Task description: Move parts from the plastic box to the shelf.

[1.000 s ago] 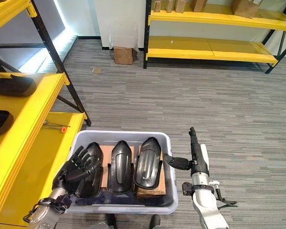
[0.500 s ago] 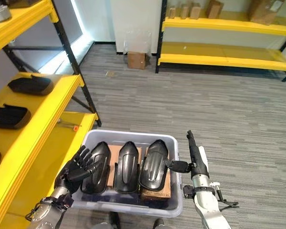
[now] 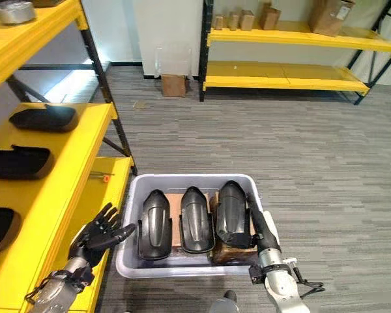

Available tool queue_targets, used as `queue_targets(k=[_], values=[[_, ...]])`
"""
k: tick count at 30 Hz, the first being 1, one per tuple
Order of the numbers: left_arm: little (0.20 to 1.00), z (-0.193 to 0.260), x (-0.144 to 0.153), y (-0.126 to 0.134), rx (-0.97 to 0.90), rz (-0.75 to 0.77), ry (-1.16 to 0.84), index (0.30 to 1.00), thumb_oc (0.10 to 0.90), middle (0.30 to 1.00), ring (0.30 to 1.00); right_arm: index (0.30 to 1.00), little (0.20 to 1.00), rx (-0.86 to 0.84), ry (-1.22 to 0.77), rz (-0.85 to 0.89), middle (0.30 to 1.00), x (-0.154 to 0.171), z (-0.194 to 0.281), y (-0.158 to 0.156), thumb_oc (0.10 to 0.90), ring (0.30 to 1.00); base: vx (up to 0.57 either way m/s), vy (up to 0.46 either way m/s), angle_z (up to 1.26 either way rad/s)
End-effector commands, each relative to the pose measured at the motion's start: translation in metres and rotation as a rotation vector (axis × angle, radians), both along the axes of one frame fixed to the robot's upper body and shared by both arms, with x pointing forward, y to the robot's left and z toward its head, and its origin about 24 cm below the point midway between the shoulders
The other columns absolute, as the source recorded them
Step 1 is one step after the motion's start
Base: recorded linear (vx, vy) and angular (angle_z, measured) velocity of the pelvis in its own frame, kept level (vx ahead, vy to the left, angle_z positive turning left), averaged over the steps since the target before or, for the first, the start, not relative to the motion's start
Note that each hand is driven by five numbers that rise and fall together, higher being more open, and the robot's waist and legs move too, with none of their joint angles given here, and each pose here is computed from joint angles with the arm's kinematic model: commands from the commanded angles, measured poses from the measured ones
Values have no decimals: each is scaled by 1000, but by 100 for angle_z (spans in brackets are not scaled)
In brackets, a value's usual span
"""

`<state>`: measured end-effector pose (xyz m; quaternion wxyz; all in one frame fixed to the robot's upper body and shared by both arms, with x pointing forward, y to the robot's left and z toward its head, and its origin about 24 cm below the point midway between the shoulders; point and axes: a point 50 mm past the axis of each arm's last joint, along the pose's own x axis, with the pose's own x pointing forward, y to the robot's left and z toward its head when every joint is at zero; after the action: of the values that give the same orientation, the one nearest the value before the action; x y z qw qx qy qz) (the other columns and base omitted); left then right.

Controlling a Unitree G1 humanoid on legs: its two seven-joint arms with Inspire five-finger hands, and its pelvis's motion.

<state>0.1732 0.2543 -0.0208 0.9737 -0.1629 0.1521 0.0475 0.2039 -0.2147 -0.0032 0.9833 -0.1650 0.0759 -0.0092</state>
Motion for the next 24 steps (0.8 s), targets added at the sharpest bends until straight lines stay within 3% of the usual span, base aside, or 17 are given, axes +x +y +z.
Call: queue_targets(k=[1, 6, 16, 24], values=[[1000, 55, 21, 3, 49, -10, -315, 1000, 900, 1000, 1000, 1000, 1000, -41, -328, 4, 1000, 31, 69, -12, 900, 1000, -42, -63, 23], [1000, 61, 26, 5, 55, -13, -345, 1000, 900, 1000, 1000, 1000, 1000, -49, -367, 3, 1000, 31, 76, -5, 900, 1000, -35, -76, 10], [1000, 57, 33, -7, 25, -50, -308, 1000, 900, 1000, 1000, 1000, 1000, -235, -450, 30, 1000, 42, 91, 11, 900, 1000, -7, -56, -4], [1000, 59, 36, -6, 31, -35, -321, 1000, 900, 1000, 1000, 1000, 1000, -234, -404, 51, 1000, 47, 86, 15, 900, 1000, -10, -9, -2]])
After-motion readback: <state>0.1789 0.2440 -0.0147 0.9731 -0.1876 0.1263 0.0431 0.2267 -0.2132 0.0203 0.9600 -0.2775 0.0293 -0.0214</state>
